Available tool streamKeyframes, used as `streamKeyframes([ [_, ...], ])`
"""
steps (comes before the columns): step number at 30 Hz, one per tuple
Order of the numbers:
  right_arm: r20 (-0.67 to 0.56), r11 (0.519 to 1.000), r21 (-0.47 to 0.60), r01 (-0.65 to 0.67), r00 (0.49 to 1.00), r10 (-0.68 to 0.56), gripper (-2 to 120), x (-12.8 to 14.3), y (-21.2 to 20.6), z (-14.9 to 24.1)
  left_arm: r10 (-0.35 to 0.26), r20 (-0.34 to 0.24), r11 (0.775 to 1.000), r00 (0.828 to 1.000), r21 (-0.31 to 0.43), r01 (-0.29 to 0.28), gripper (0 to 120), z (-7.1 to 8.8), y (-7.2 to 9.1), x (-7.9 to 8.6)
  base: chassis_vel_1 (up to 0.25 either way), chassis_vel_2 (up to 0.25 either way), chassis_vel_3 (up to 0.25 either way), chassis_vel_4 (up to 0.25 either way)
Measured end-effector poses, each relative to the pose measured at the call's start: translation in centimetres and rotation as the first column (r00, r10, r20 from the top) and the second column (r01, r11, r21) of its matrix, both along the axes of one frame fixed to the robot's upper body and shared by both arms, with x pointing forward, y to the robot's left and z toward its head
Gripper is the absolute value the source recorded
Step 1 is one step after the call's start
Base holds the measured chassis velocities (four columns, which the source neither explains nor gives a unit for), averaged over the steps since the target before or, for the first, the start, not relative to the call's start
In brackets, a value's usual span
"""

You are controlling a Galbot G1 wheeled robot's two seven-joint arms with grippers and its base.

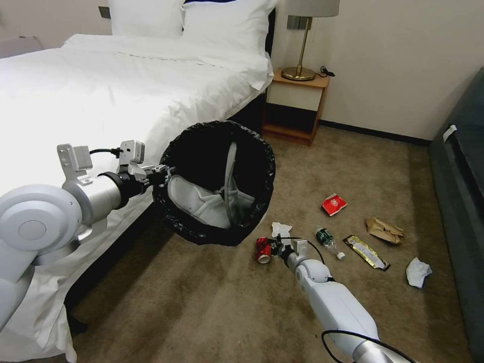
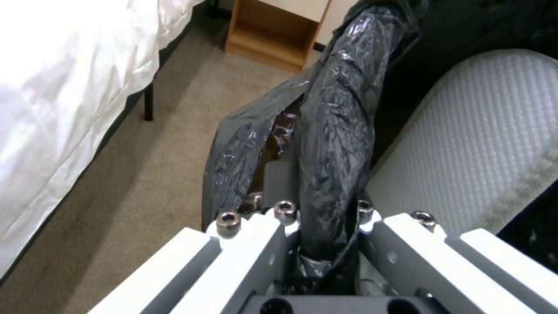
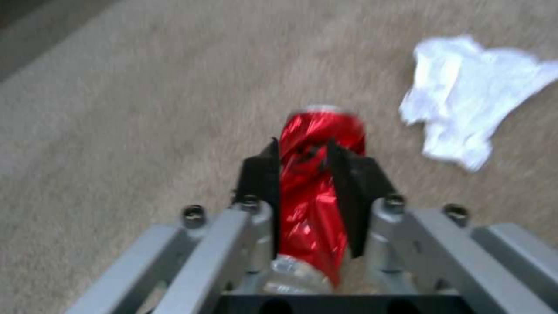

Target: Pick up the trash bin, then pick up the garbage on the floor and place it into the trash bin.

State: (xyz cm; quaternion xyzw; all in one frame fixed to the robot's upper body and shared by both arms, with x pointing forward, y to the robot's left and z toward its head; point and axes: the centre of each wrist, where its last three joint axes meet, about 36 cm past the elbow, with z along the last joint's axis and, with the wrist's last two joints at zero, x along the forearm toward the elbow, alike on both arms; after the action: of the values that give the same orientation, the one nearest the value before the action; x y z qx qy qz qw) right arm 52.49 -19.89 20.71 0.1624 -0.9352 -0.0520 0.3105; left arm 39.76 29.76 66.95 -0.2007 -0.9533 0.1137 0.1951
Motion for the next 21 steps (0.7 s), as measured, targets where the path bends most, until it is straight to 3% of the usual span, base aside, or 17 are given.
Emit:
streamKeyframes([
  [5,-0.036,1.000,-0.020,0.005,0.999,-0.006,39,0.4,0.8,-1.1,0.000,-0.001,1.000,1.000,0.001,0.000,1,0.0,0.0,0.0,0.000,0.000,0.000,0.000],
  [7,-0.053,1.000,-0.029,0.010,0.999,-0.012,51,0.6,1.1,-1.6,0.000,0.000,1.000,1.000,0.000,0.000,1,0.0,0.1,0.0,0.000,0.000,0.000,0.000],
  [11,-0.060,0.999,-0.034,0.013,0.998,-0.015,59,0.8,1.2,-1.8,0.002,0.001,1.000,1.000,-0.002,-0.002,1,0.1,0.2,0.1,0.000,0.000,0.000,0.000],
  [13,-0.078,0.999,-0.042,0.021,0.997,-0.024,73,1.0,1.0,-2.1,0.003,0.001,1.000,1.000,-0.006,-0.003,1,0.0,0.2,0.3,0.000,0.000,0.000,0.000],
  [16,-0.081,0.999,-0.042,0.025,0.996,-0.028,78,1.1,1.0,-2.2,0.001,0.000,1.000,1.000,-0.007,-0.001,1,0.0,0.1,0.3,0.000,0.000,0.000,0.000],
  [18,-0.084,0.999,-0.036,0.035,0.996,-0.038,91,1.4,1.1,-2.1,-0.003,-0.005,1.000,1.000,-0.009,0.003,1,-0.2,-0.1,0.2,0.000,0.000,0.000,0.000],
  [21,-0.089,0.999,-0.031,0.034,0.995,-0.036,99,1.4,1.4,-2.3,-0.002,-0.004,1.000,1.000,-0.007,0.002,1,-0.2,-0.1,0.2,0.000,0.000,0.000,0.000],
])
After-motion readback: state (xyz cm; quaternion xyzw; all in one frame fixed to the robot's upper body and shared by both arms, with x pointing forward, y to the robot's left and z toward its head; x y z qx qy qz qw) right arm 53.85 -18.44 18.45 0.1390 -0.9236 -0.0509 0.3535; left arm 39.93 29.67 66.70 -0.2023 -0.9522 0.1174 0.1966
